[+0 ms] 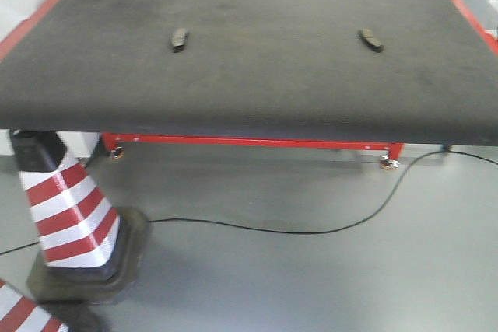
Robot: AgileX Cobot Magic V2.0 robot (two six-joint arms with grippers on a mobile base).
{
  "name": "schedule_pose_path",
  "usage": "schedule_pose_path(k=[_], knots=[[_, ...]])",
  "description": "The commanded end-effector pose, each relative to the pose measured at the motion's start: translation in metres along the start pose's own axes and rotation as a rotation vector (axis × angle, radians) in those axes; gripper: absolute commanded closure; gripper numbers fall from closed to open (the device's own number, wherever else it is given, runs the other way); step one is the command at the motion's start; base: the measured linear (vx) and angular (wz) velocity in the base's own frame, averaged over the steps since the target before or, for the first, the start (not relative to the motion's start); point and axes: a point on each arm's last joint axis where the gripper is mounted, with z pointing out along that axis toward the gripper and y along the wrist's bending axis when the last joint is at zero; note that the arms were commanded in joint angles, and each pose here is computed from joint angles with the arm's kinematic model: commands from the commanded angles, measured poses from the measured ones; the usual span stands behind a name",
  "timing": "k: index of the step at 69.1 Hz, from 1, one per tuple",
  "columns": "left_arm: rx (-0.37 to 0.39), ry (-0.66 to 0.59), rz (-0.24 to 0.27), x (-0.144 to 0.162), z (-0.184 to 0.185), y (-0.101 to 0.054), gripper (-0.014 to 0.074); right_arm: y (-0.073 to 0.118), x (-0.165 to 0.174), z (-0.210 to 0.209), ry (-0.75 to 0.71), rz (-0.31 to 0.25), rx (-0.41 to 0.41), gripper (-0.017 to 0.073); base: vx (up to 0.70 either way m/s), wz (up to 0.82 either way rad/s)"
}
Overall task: Move and align brake pads A on conveyor
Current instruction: 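Turn and approach the black conveyor belt, stopping at its edge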
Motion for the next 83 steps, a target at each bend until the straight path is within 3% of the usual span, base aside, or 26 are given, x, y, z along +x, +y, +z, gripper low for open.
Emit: schedule_pose_path(k=[1, 47, 83], knots=[[0.027, -0.1, 0.004, -0.0156, -0.0037, -0.0027, 0.06, -0.0023, -0.0171, -0.0017, -0.112, -0.002, 0.026, 0.0561, 0.05, -0.32], [0.027, -0.1, 0.004, -0.0156, -0.0037, -0.0027, 0.06, -0.0023, -0.017, -0.0017, -0.111, -0.002, 0.026, 0.0561, 0.05, -0.11], [0.027, -0.101, 0.004, -0.0156, -0.0037, -0.0027, 0.06, -0.0023, -0.017, -0.0017, -0.111, -0.002, 0.026, 0.0561, 0.29, -0.01]])
